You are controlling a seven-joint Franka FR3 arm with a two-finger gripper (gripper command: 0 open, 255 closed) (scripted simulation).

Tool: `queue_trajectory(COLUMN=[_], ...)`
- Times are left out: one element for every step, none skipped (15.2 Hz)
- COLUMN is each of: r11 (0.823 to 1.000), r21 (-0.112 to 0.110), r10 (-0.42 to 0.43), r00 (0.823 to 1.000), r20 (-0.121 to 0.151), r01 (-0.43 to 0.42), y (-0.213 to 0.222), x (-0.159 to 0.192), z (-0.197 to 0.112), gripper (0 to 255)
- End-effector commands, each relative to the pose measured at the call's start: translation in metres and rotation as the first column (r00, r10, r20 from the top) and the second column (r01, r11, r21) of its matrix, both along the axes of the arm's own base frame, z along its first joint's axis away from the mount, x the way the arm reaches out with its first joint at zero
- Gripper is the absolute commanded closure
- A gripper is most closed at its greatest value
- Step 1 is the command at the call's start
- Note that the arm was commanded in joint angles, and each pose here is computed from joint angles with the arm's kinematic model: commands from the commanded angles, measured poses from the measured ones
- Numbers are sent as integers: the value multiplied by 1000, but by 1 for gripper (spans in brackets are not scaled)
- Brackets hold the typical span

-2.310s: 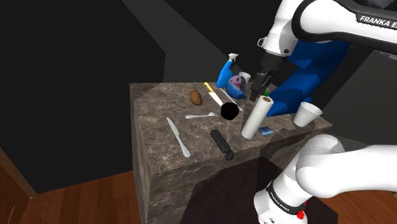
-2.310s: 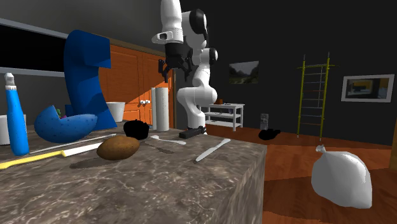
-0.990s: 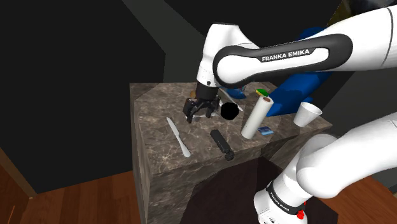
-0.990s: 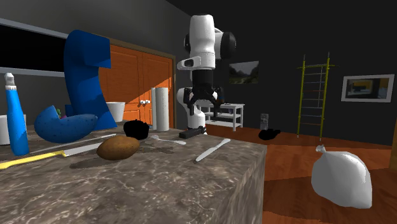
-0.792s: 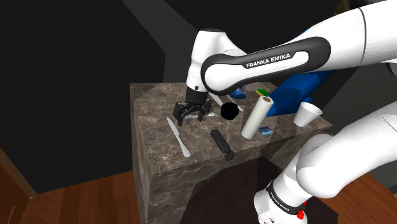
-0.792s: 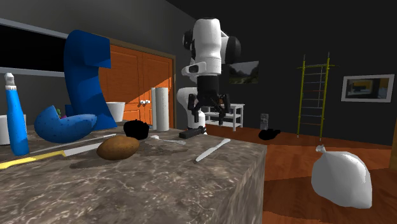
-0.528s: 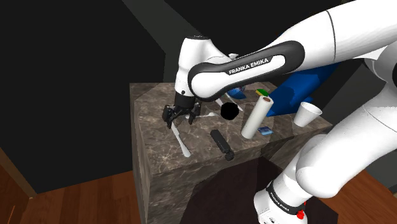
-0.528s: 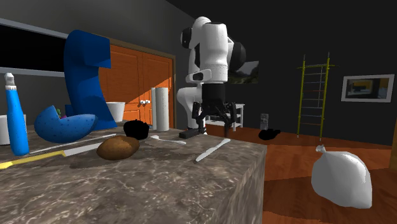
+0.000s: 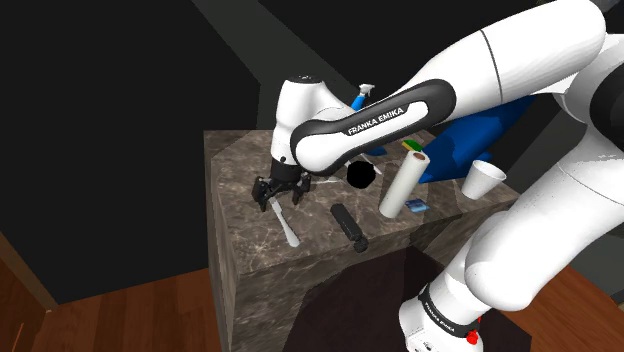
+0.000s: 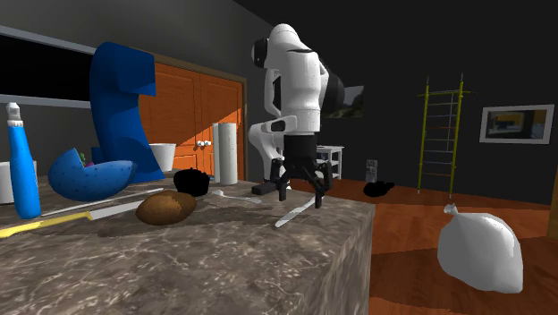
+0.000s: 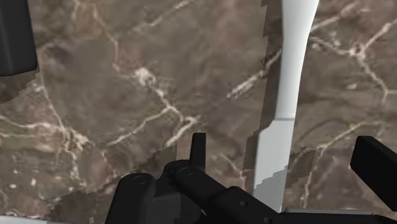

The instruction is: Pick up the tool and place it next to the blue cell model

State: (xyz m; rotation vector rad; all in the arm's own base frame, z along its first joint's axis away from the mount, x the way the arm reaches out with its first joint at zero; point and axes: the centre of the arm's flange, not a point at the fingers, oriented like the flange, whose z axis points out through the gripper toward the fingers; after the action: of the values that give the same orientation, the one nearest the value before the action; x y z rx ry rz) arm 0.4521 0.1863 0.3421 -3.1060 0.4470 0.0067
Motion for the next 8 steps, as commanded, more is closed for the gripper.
queue_trajectory(r11=[1000,1000,1000,1000,1000,1000,1000,1000], r21=[0,0,0,0,0,0,0,0], r10=[0,0,0,0,0,0,0,0], r00=[1000,1000,1000,1000,1000,1000,1000,1000], r20=[0,0,0,0,0,0,0,0], r01=[0,0,0,0,0,0,0,0], y=[1,1,1,1,1,1,1,1], x=[0,0,0,0,0,0,0,0], z=[-2,-2,-2,-2,-2,-2,-2,-2], gripper=[0,0,0,0,0,0,255,255])
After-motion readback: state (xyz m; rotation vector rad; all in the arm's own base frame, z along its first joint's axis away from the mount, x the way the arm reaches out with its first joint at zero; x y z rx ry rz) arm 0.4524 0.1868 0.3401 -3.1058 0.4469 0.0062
